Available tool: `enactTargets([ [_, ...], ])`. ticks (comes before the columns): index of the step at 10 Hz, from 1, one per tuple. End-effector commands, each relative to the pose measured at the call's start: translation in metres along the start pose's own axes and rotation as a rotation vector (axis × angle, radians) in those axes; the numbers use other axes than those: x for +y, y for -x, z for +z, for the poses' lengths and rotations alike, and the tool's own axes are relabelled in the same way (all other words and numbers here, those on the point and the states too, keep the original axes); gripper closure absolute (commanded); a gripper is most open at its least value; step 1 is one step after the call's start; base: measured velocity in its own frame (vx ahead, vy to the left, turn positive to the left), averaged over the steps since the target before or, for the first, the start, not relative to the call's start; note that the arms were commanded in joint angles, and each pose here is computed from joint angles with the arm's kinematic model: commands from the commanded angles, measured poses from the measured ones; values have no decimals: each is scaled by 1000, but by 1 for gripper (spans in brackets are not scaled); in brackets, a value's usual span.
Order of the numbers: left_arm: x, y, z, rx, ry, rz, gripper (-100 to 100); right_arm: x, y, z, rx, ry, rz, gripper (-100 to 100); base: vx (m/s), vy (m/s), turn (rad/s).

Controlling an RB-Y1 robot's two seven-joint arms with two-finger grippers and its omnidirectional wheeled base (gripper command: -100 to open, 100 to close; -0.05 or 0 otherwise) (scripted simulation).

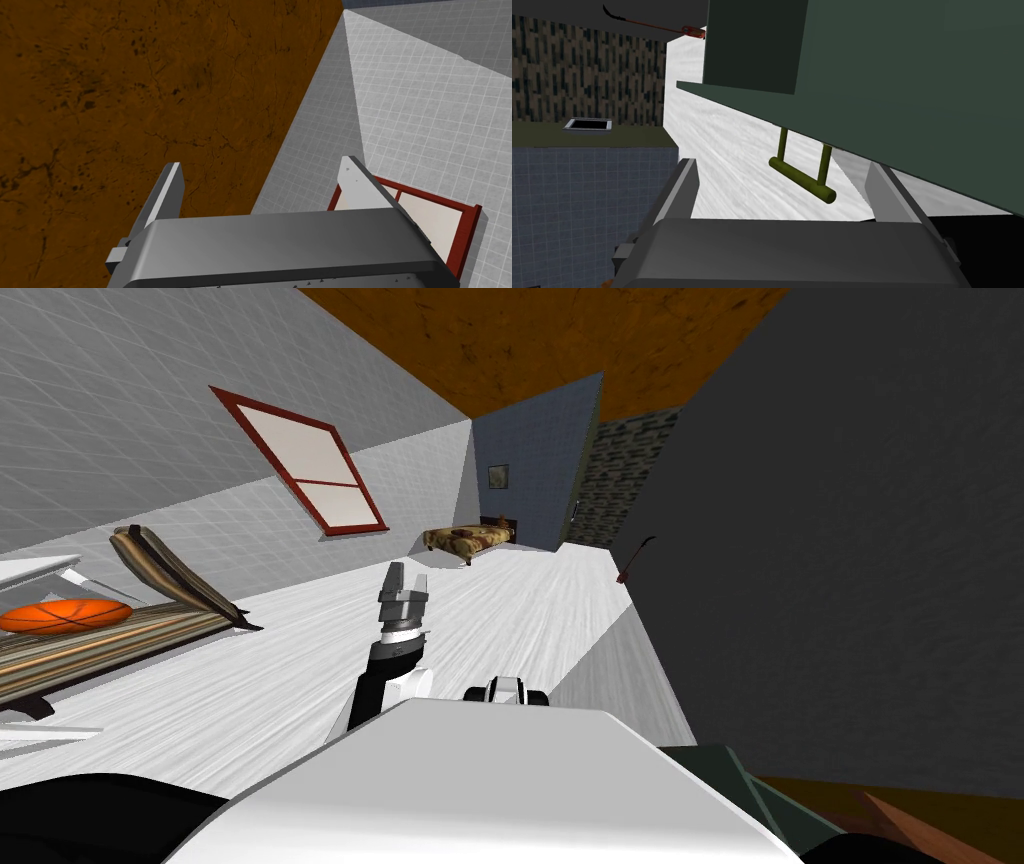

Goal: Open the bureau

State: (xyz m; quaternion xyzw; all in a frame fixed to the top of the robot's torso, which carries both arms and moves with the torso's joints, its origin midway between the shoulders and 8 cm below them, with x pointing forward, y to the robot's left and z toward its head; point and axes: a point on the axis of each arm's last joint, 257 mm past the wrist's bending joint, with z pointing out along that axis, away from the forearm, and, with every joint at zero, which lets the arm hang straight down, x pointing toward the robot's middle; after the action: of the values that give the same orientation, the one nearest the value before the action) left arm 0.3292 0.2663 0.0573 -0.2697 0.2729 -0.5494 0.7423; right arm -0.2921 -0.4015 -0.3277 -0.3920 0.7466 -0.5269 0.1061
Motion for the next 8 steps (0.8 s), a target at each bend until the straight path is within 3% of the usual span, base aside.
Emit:
enactTargets([
  [1, 0, 0, 0, 0, 0, 0, 0, -13, -10, -20, -10, -3, -4, -100, 48, -58, -40],
  [2, 0, 0, 0, 0, 0, 0, 0, -9, -6, -15, -7, -2, -6, -100, 20, -25, -5],
  [3, 0, 0, 0, 0, 0, 0, 0, -9, -7, -16, -8, -3, -4, 0, 4, -6, 3],
  [8, 0, 0, 0, 0, 0, 0, 0, -9, -6, -16, -8, -3, -4, 0, 0, 0, 0],
])
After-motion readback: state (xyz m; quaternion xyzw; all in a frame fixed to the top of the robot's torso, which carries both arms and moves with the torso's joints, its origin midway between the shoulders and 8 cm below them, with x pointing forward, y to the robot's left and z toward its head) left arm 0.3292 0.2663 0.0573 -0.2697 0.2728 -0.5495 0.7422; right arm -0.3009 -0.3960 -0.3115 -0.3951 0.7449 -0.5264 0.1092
